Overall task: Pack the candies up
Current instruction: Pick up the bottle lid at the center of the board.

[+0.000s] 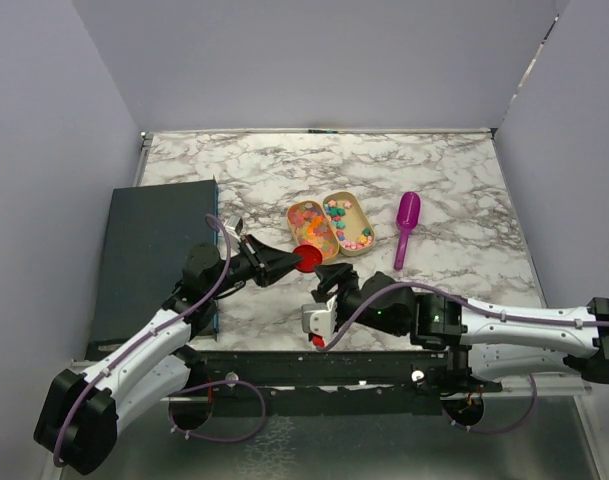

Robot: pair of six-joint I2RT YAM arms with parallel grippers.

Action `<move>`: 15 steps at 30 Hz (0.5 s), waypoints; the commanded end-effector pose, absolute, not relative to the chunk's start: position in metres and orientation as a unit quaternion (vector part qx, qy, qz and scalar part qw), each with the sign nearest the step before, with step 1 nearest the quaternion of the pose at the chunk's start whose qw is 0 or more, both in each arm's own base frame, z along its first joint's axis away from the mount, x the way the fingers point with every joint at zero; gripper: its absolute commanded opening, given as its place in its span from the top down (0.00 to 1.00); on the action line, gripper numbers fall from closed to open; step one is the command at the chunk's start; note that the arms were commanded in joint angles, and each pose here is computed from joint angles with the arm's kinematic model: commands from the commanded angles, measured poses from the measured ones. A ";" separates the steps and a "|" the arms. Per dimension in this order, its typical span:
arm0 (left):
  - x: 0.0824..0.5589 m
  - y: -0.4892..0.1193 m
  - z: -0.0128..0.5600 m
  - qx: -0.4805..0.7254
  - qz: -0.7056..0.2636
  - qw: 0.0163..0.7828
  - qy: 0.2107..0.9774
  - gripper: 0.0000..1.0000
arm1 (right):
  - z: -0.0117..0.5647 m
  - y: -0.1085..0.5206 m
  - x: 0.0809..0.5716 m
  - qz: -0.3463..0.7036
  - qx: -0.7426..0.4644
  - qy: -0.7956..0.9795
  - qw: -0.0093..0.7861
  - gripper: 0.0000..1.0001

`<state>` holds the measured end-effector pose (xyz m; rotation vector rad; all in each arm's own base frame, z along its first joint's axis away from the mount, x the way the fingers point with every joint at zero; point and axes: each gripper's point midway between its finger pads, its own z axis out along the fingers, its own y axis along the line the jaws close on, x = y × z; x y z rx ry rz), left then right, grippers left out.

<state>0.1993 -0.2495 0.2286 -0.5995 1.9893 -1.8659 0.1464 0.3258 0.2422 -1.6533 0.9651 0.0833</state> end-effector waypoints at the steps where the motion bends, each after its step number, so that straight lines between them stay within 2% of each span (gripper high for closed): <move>1: 0.192 -0.248 0.237 -0.210 -0.676 0.158 0.689 1.00 | 0.263 0.337 0.163 -0.053 -0.683 0.356 0.635 0.41; 6: 0.189 -0.246 0.239 -0.219 -0.686 0.149 0.678 1.00 | 0.261 0.340 0.167 -0.093 -0.677 0.328 0.652 0.46; 15: 0.185 -0.245 0.243 -0.224 -0.693 0.136 0.672 1.00 | 0.262 0.340 0.172 -0.157 -0.663 0.293 0.670 0.59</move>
